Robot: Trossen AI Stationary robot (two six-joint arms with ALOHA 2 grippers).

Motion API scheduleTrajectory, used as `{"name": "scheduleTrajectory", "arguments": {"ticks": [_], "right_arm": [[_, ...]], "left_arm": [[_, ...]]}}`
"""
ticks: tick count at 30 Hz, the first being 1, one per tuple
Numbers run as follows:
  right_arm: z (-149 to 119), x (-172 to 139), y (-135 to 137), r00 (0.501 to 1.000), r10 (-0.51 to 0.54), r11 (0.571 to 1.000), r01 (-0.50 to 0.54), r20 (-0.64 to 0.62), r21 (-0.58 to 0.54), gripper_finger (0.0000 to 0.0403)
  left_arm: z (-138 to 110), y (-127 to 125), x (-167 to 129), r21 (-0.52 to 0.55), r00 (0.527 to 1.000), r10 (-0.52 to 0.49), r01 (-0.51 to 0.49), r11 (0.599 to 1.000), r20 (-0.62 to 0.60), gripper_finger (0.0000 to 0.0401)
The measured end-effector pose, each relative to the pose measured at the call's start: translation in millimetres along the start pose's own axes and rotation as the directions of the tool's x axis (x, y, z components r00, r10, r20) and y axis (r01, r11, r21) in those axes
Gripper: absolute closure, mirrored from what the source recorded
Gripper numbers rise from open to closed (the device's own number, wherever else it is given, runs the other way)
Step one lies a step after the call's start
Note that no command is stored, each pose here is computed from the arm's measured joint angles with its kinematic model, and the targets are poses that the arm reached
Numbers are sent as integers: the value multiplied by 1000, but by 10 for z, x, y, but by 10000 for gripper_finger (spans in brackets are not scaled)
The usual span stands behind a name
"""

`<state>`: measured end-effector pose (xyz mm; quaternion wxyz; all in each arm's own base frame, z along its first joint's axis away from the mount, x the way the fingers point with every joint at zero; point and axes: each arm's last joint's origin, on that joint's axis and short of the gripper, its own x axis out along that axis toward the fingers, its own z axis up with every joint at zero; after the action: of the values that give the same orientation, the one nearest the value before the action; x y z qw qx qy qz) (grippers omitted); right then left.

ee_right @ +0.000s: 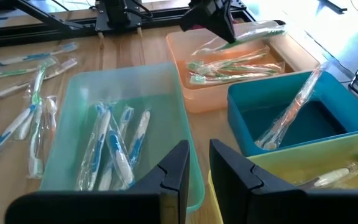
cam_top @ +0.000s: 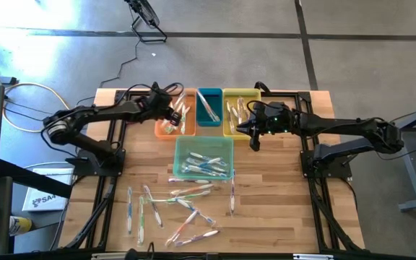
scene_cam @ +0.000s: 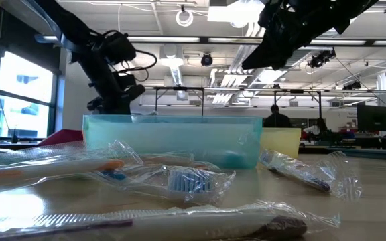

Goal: Pick & Place Toothbrushes
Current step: Put the green toothbrush into the orange bin

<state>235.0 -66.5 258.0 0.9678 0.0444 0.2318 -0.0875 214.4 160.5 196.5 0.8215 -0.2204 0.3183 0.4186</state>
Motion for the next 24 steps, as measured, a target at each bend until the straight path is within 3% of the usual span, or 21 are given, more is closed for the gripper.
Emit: {"name": "scheduleTrajectory", "arguments": {"ticks": [15,24], "right_arm": [[-7,0,0,1000,0,1000,0,-7,1,348],[-7,-1,0,1000,0,1000,0,-7,1,348]], "left_arm": [[-56,-11,156,-15,999,21,-22,1000,-35,399],[-26,-20,157,-19,1000,16,-16,1000,-4,345]]}}
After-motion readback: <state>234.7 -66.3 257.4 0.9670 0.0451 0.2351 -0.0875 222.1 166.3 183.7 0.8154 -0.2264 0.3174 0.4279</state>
